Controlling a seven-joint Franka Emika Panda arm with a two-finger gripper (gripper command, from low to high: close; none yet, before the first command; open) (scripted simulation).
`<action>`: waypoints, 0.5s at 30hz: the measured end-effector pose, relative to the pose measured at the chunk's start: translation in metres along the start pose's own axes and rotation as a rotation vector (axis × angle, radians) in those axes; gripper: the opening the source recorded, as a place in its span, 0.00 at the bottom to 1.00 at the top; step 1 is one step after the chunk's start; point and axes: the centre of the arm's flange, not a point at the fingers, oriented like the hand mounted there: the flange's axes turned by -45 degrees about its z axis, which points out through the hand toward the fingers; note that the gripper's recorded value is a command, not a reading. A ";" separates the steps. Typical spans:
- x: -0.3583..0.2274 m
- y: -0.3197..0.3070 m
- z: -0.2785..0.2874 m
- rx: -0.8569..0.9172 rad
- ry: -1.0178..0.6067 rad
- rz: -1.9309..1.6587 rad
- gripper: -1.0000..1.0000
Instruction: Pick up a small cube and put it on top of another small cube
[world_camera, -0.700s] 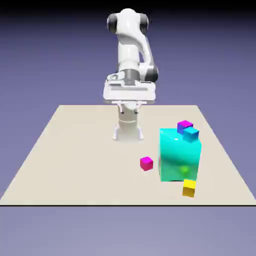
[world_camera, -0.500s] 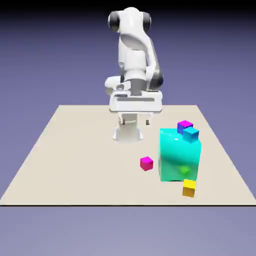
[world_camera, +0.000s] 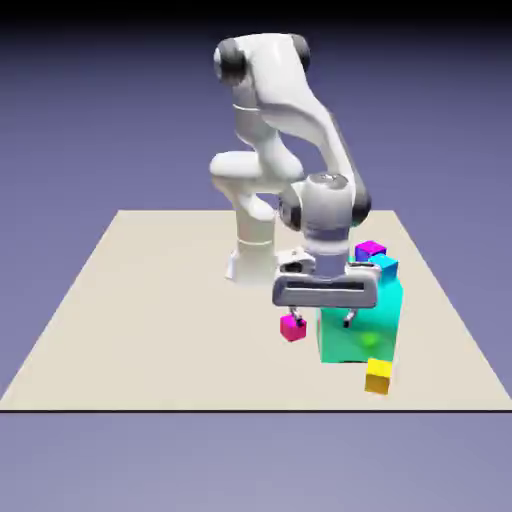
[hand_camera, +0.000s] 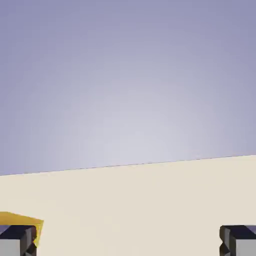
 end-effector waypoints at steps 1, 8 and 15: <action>0.002 -0.007 0.009 0.001 -0.034 0.011 0.50; 0.009 -0.054 0.063 0.012 -0.268 0.090 0.50; 0.013 -0.092 0.101 0.029 -0.493 0.182 0.50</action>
